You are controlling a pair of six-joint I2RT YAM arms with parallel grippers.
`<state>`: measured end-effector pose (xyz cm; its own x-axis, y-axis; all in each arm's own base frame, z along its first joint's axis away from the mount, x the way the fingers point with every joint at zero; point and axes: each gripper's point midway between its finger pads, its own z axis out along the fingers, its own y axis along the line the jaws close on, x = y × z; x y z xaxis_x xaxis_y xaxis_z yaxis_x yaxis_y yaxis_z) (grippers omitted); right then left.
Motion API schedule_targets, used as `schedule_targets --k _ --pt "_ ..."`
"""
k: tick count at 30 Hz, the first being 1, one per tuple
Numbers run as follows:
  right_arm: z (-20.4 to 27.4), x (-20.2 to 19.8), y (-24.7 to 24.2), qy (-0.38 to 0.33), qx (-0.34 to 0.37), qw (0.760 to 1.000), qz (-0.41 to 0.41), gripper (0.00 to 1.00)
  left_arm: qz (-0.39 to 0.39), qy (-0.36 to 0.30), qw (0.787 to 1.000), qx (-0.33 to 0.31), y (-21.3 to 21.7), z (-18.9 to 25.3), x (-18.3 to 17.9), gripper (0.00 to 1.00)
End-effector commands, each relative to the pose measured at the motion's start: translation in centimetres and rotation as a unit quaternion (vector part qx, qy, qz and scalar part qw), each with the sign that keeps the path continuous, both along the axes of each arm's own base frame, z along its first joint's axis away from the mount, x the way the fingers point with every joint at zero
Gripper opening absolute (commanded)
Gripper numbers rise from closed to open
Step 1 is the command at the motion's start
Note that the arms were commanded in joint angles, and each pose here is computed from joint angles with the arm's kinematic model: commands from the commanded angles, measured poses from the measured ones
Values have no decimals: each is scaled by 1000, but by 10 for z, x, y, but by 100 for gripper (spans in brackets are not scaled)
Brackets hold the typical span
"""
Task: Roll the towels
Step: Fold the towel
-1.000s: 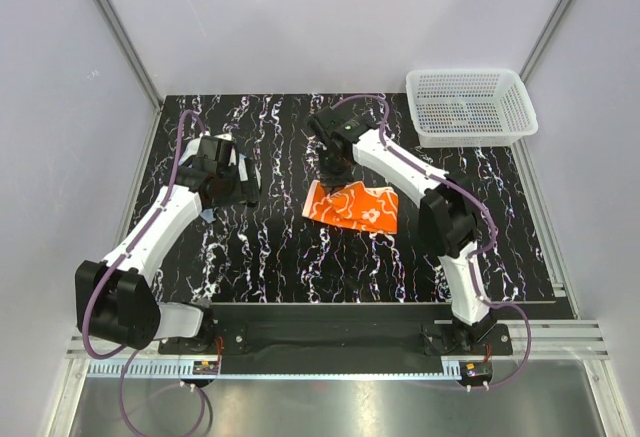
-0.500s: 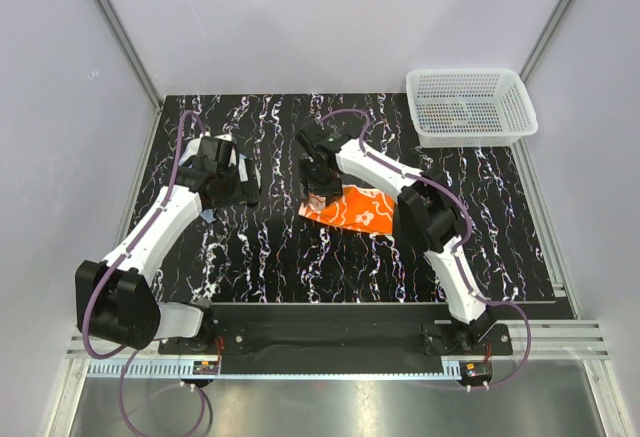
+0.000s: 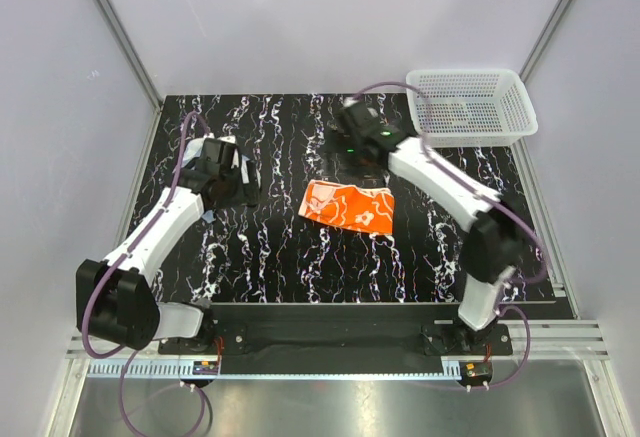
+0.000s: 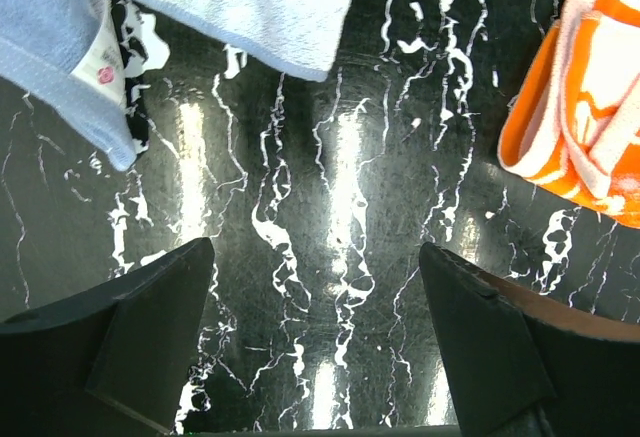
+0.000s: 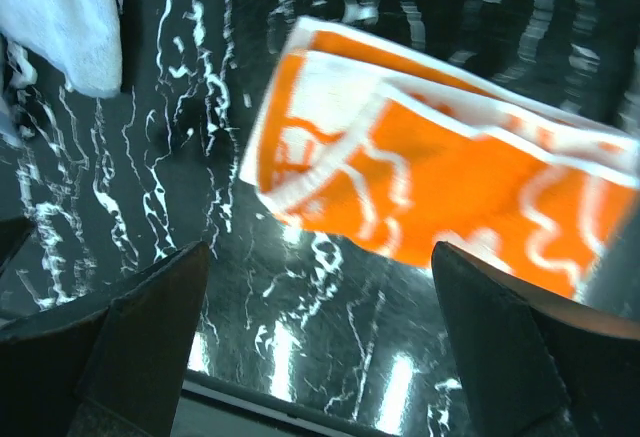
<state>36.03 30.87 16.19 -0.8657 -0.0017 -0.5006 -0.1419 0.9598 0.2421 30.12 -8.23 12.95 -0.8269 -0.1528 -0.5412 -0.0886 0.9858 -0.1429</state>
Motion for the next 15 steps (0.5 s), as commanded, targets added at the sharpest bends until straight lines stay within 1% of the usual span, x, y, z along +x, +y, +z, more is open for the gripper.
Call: schedule_targets --k 1,2,3,4,5,6,7,8,9,10,11,12,13,14,15 --pt "27 2 -79 -30 35 993 -106 100 -36 -31 999 -12 -17 6 7 88" --pt "22 -5 -87 -16 56 992 -113 100 -44 -30 998 -14 -22 6 7 87" --pt "-5 -16 -102 8 57 990 -130 99 -51 -33 998 -20 -29 9 10 87" --pt "1 -22 -116 1 70 987 -145 98 -62 -25 998 -21 -37 5 10 86" --pt "-6 -24 -131 9 75 984 -164 98 -66 -25 997 -24 -43 7 12 85" --pt "-25 -36 -141 28 64 983 -169 97 -69 -24 997 -25 -47 9 15 84" --pt "-27 -40 -147 29 63 982 -174 97 -77 -35 996 -29 -58 20 22 82" --pt "-34 -42 -155 36 58 981 -181 97 -81 -29 996 -30 -64 18 26 79" --pt "-48 -53 -155 60 60 981 -176 97 -84 -27 996 -33 -70 18 30 77" --pt "-52 -54 -156 64 66 980 -175 96 -94 -29 994 -36 -81 23 32 76" --pt "-59 -56 -157 72 72 979 -178 96 -98 -35 994 -41 -91 30 43 74" --pt "-70 -57 -158 87 88 975 -182 92 -111 -50 991 -53 -106 46 50 73" --pt "-75 -57 -159 94 100 973 -184 91 -116 -39 991 -50 -110 38 49 72" --pt "-79 -59 -155 108 121 970 -179 89 -122 -45 990 -52 -120 44 60 70" --pt "-85 -56 -156 110 134 968 -182 87 -127 -45 990 -51 -126 46 64 70"
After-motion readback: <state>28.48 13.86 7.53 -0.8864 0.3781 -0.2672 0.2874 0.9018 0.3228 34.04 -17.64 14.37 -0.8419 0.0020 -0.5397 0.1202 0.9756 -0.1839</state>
